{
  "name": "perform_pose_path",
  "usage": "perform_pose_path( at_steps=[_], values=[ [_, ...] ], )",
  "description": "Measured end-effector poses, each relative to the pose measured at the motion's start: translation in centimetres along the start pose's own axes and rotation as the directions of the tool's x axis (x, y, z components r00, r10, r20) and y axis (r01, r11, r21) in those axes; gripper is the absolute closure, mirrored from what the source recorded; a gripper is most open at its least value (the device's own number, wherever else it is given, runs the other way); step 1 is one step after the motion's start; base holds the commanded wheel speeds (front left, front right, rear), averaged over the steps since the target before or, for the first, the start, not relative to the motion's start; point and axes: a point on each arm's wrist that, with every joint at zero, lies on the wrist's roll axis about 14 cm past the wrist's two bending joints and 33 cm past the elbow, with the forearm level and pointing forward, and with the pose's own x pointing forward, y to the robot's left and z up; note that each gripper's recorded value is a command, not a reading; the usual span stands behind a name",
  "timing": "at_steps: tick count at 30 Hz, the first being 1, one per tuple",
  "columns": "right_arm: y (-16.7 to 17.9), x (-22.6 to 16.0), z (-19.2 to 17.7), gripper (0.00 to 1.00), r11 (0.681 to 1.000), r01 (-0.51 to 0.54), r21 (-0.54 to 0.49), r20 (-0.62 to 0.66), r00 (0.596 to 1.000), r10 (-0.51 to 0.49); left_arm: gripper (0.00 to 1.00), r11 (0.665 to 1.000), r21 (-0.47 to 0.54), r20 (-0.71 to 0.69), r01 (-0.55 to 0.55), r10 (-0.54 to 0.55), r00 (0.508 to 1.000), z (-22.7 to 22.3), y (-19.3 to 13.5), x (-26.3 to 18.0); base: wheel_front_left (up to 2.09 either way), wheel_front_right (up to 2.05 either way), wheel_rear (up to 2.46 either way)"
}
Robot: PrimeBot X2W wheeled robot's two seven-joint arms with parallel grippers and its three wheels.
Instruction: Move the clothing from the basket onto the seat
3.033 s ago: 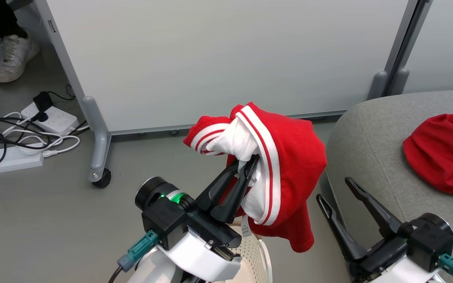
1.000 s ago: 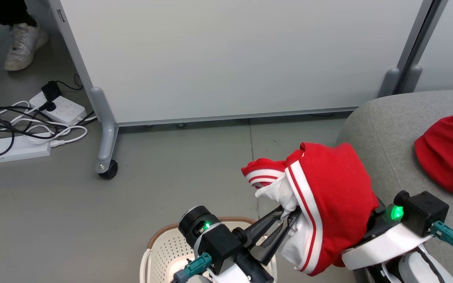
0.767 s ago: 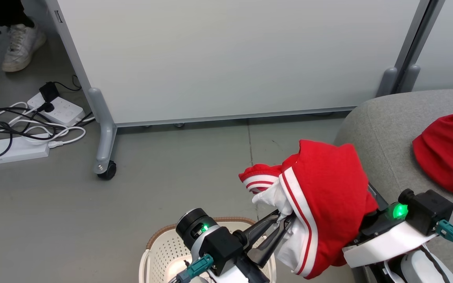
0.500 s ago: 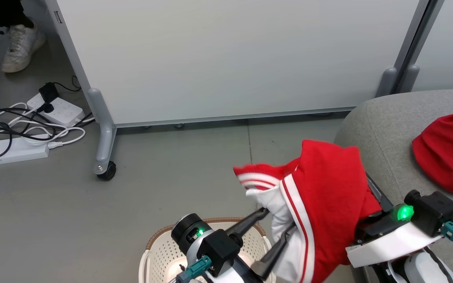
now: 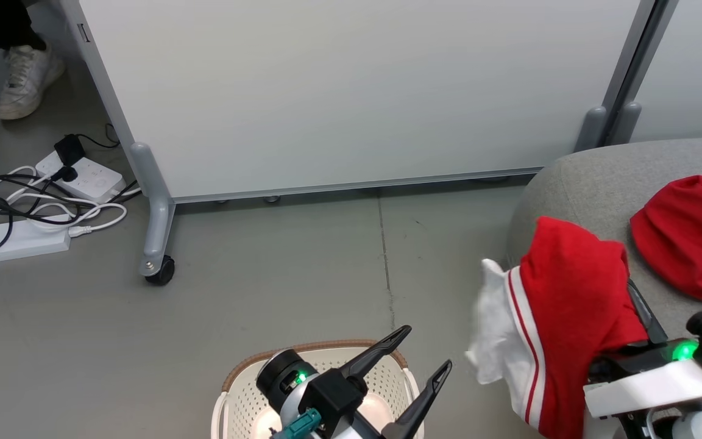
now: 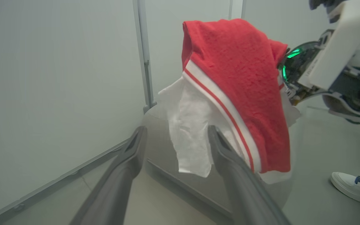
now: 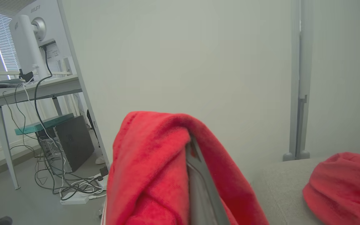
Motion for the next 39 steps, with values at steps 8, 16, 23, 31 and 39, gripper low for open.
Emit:
perform_pose_path(
  at_steps=[8,16,23,31,39],
  values=[
    [-2.3,-1.7,-0.6,1.0,0.996,0.088,-0.004,-0.02,0.996,-0.088,0.0,0.999,-0.037,-0.047,-0.016,0.014,0.999,-1.7,0.1,-0.9,0.0,0.0,0.0],
    [-3.8,-3.2,-1.4,1.0,0.988,0.157,0.008,-0.046,0.987,-0.156,0.0,0.998,-0.057,-0.084,-0.039,0.034,0.996,-2.9,0.5,-1.8,0.0,0.0,0.0],
    [-4.7,-4.1,-2.4,1.0,0.98,0.196,0.015,-0.08,0.978,-0.194,0.0,0.996,-0.084,-0.13,-0.043,0.032,0.991,-4.5,-0.2,-2.7,0.0,0.0,0.0],
    [-4.9,-4.3,-2.7,1.0,0.979,0.203,0.016,-0.087,0.976,-0.201,0.0,0.994,-0.101,-0.142,-0.037,0.022,0.99,-4.9,-0.9,-2.9,0.0,0.0,0.0],
    [-4.8,-4.4,-2.7,1.0,0.979,0.203,0.019,-0.09,0.976,-0.2,0.0,0.994,-0.105,-0.14,-0.035,0.021,0.99,-4.9,-1.1,-2.9,0.0,0.0,0.0]
  ],
)
